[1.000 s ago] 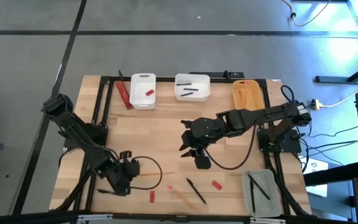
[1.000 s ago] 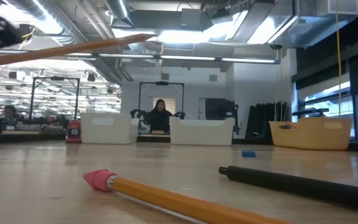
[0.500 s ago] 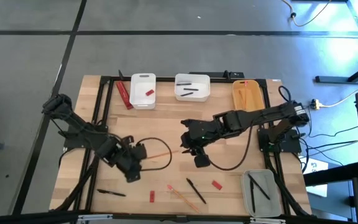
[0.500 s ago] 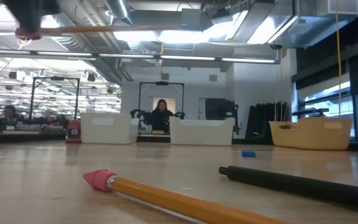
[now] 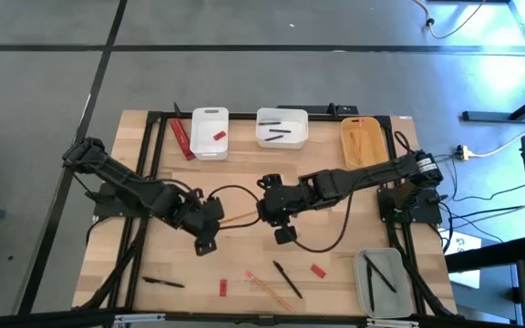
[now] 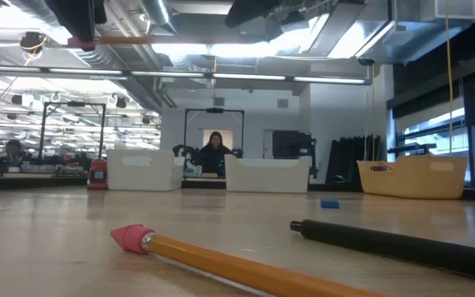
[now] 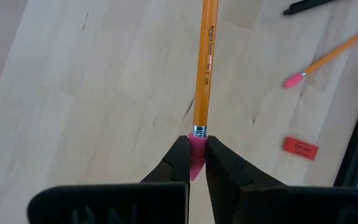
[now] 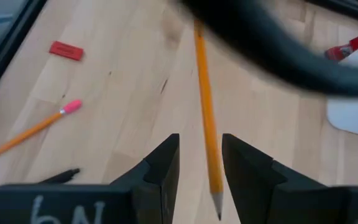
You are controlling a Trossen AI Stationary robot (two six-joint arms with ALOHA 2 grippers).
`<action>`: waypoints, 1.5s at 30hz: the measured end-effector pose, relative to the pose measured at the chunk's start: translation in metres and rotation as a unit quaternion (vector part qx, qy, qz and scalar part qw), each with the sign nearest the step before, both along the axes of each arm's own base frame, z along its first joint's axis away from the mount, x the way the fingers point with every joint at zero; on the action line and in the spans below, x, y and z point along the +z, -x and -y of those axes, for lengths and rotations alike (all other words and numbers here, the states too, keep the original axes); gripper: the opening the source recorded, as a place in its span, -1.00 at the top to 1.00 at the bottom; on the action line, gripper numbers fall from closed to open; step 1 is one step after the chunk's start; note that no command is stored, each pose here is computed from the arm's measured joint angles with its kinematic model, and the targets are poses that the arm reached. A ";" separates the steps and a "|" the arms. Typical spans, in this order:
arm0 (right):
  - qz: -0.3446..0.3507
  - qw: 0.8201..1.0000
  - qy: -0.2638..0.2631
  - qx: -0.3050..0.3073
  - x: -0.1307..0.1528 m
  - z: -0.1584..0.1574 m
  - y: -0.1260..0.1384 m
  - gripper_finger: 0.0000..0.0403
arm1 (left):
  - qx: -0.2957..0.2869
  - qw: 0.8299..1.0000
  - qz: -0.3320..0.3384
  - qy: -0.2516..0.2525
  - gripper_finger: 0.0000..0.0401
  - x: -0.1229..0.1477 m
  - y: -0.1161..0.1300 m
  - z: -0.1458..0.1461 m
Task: Sort crayons/erasers/pens/pencils in bins
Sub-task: Put the yellow pencil into the yellow bin
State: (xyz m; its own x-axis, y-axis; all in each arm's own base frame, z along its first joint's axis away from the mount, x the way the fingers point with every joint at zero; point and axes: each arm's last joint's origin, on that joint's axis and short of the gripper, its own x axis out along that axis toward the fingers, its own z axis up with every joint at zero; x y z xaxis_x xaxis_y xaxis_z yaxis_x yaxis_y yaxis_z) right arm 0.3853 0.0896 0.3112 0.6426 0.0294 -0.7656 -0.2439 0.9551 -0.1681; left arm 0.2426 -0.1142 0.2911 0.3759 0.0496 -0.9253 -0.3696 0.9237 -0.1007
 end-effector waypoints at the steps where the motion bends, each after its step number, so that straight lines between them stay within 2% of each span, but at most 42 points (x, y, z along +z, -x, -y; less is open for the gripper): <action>1: 0.000 1.000 -0.001 -0.001 0.000 0.000 0.000 0.39 | 0.002 1.000 0.000 0.000 0.92 0.000 0.000 -0.001; 15: -0.018 0.999 0.022 -0.024 -0.022 0.006 -0.015 0.39 | 0.015 1.000 0.001 0.003 0.92 0.000 -0.004 -0.007; 33: 0.020 1.000 0.022 -0.010 -0.007 0.000 -0.018 0.39 | 0.014 1.000 -0.001 0.009 0.92 0.000 -0.004 -0.007; 39: 0.001 0.998 0.056 -0.019 -0.025 0.000 -0.026 0.39 | 0.013 1.000 0.000 0.012 0.92 0.000 -0.004 -0.007; 45: -0.014 0.997 0.066 -0.023 -0.039 -0.001 -0.033 0.39 | 0.013 1.000 0.001 0.013 0.92 0.000 -0.004 -0.007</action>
State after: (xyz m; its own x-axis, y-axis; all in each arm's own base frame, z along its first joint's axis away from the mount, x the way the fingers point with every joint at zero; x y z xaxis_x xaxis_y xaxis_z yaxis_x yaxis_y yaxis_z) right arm 0.4180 0.0908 0.2722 0.6198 -0.1022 -0.7781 -0.2064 0.9353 -0.2873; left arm 0.2470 -0.1072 0.2913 0.3760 0.0363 -0.9259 -0.3942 0.9106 -0.1244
